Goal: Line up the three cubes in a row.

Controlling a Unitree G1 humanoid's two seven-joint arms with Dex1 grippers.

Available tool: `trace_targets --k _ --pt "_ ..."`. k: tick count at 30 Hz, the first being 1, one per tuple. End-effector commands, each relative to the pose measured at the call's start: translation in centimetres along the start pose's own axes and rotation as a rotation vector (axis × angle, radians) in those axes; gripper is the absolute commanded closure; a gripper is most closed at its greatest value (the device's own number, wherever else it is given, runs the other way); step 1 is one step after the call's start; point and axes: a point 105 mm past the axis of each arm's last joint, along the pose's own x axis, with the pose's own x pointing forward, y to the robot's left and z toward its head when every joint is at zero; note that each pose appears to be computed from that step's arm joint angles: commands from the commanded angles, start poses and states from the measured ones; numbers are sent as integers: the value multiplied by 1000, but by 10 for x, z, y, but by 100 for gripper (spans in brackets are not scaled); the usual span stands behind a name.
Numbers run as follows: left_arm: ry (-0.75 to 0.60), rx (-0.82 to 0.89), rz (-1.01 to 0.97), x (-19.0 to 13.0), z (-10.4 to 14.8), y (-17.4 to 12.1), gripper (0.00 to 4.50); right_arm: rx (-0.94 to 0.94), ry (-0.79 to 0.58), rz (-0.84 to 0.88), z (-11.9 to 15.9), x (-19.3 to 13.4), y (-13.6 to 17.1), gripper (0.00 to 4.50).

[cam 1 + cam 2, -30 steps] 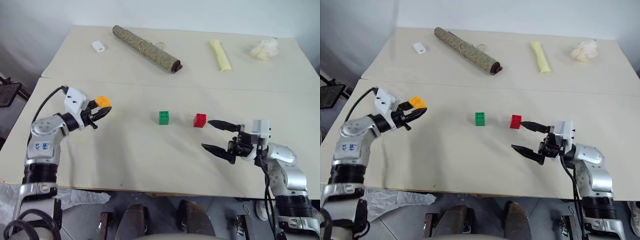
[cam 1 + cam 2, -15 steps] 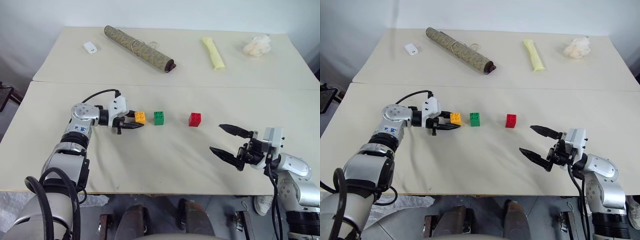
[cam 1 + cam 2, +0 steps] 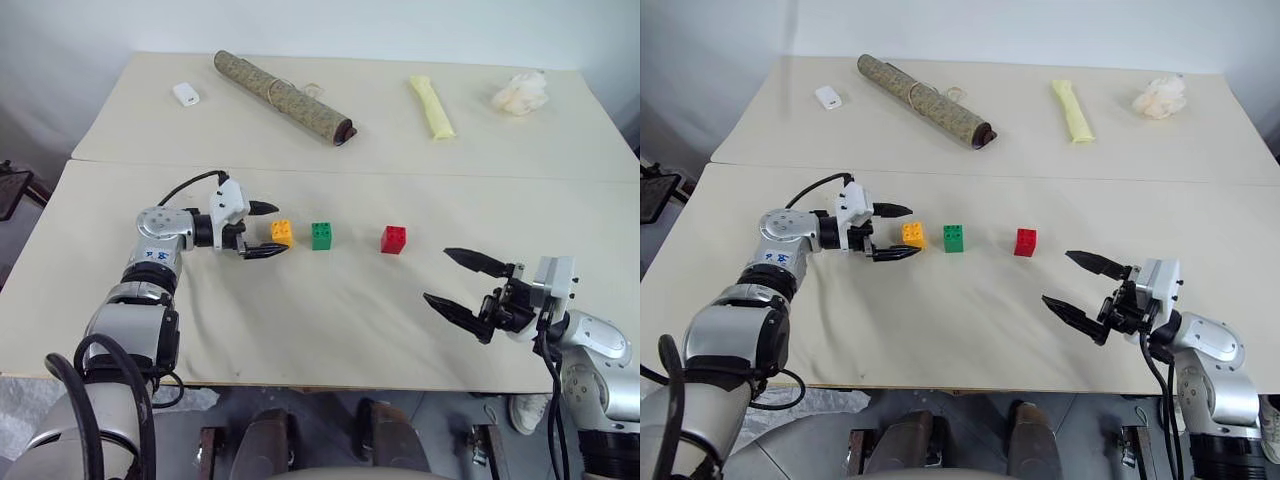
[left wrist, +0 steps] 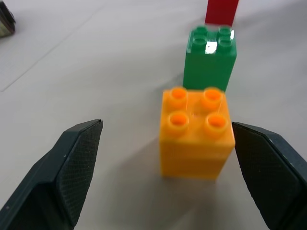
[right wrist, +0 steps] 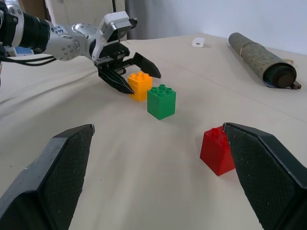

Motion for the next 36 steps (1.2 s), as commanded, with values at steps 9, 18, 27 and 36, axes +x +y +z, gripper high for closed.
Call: trace_targets --k 9,18,27,36 --pt "52 50 -50 -14 3 1 208 -31 -11 28 9 2 -4 0" --pt "159 82 -78 -31 1 6 303 -37 -8 22 9 0 -4 0" --pt "222 102 -124 -44 -1 5 303 -32 2 7 7 -5 -1 0" --pt "199 63 -79 -56 0 10 113 -22 -3 16 6 -2 -1 0"
